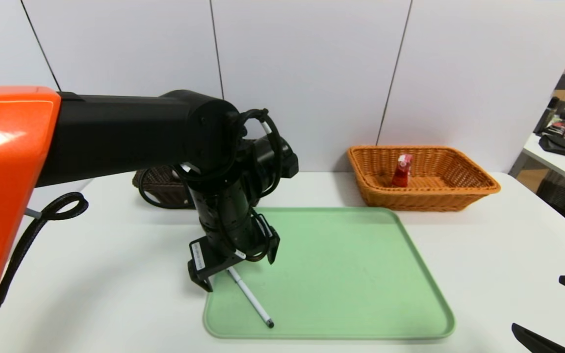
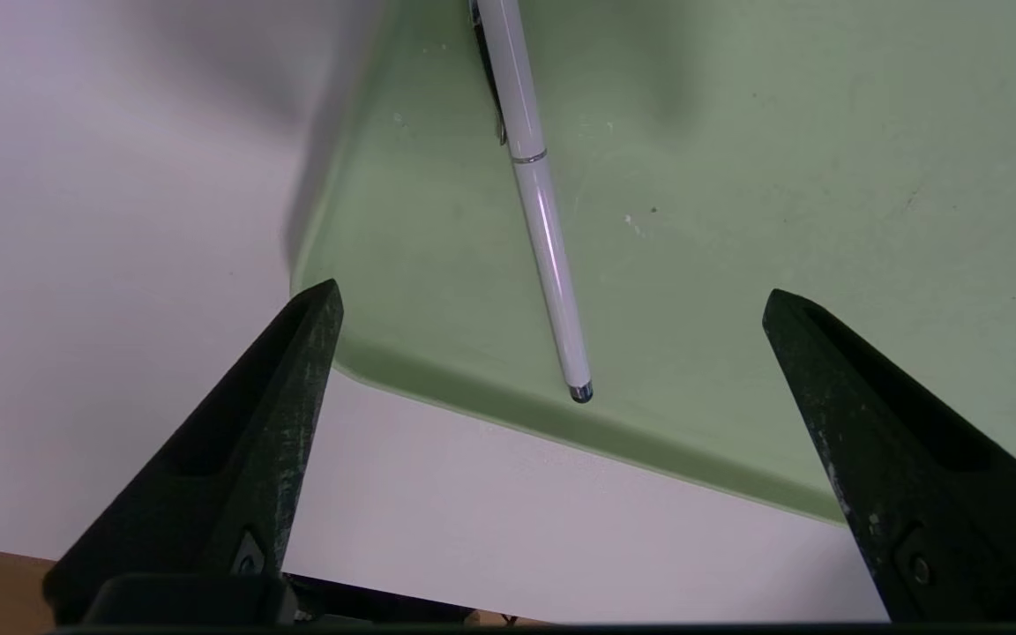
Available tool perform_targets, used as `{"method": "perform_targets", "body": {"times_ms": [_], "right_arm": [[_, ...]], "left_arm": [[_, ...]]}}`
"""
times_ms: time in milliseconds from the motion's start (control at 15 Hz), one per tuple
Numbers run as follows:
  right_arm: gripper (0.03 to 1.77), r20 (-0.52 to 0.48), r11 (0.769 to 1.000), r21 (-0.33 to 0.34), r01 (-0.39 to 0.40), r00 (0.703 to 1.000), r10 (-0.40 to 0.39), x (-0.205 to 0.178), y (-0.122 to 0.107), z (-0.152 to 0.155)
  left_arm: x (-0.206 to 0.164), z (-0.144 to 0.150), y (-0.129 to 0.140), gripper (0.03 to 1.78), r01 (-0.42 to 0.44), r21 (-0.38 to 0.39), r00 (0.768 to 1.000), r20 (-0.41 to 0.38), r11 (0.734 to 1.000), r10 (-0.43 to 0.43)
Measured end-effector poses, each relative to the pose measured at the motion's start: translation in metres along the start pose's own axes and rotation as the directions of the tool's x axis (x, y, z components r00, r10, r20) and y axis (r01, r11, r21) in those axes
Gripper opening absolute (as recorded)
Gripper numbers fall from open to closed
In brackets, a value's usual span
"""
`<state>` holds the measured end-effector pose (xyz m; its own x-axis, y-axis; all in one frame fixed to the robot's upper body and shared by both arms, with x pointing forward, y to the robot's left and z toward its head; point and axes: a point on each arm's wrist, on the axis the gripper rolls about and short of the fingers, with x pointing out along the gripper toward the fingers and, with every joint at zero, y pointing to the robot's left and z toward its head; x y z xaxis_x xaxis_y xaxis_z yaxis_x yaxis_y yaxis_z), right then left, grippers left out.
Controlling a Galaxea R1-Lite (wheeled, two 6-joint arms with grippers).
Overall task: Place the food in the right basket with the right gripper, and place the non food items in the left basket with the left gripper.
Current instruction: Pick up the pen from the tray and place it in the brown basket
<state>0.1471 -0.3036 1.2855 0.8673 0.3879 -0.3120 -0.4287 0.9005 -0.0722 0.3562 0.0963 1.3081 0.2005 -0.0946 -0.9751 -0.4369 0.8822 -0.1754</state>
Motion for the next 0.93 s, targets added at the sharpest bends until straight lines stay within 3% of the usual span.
{"method": "perform_targets", "body": {"times_ms": [933], "right_arm": [[1.70, -0.002, 1.000, 0.000, -0.001, 1.000, 0.001, 0.000, 0.000, 0.000]], "left_arm": [[0.032, 0.013, -0.009, 1.69, -0.008, -0.042, 0.999, -0.034, 0.999, 0.007]]}}
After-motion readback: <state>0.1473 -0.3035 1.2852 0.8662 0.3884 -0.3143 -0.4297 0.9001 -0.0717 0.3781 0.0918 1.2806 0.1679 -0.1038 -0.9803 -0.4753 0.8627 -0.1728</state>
